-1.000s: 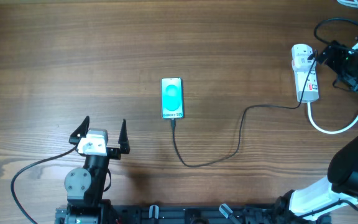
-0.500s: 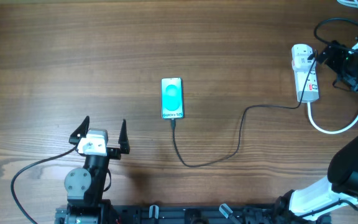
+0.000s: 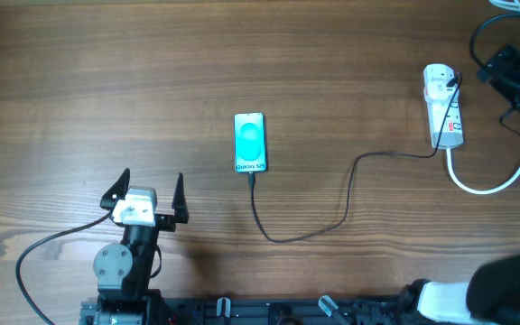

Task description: Plug charger to phone and switch on socket

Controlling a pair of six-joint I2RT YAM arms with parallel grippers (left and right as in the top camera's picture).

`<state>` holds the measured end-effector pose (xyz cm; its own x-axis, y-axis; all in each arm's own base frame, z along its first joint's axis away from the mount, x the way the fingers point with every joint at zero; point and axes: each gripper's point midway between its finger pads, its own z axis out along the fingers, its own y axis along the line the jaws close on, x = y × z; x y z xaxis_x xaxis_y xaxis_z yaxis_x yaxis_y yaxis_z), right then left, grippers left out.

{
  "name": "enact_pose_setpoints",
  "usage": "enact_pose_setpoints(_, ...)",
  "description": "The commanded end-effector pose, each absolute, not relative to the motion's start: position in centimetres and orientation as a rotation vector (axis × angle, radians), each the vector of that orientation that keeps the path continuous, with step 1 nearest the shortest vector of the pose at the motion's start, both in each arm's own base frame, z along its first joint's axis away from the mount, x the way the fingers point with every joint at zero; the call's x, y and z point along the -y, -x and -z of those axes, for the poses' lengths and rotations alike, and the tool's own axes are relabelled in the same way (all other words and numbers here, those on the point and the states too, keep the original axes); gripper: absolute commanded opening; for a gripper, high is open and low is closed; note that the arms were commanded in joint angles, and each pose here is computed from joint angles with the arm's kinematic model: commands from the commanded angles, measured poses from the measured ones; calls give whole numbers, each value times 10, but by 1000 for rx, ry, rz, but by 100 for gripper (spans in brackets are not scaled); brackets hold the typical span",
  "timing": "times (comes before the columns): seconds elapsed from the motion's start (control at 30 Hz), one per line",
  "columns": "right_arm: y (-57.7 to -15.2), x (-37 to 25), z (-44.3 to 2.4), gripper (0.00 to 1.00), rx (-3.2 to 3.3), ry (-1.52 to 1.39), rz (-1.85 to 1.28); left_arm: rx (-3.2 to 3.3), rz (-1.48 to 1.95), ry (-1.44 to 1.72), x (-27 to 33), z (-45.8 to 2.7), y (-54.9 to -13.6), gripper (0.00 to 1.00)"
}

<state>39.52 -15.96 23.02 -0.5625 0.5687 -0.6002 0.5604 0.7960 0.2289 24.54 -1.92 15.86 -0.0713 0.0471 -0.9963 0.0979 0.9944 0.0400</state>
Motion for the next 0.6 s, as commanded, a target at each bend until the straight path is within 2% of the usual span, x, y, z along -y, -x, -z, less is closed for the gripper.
enact_pose_setpoints(0.0, -379, 155, -281, 100, -2185, -772, 14, -1640, 23, -116, 18, -157, -245, 100)
enact_pose_setpoints(0.27, -389, 108, -292, 100, -2199, -631, -46, -1640, 23, -116, 18, -157, -245, 100)
enact_pose_setpoints(0.57, -404, -13, -293, 100, -2276, -296, -202, -1640, 22, -116, 18, -157, -245, 100)
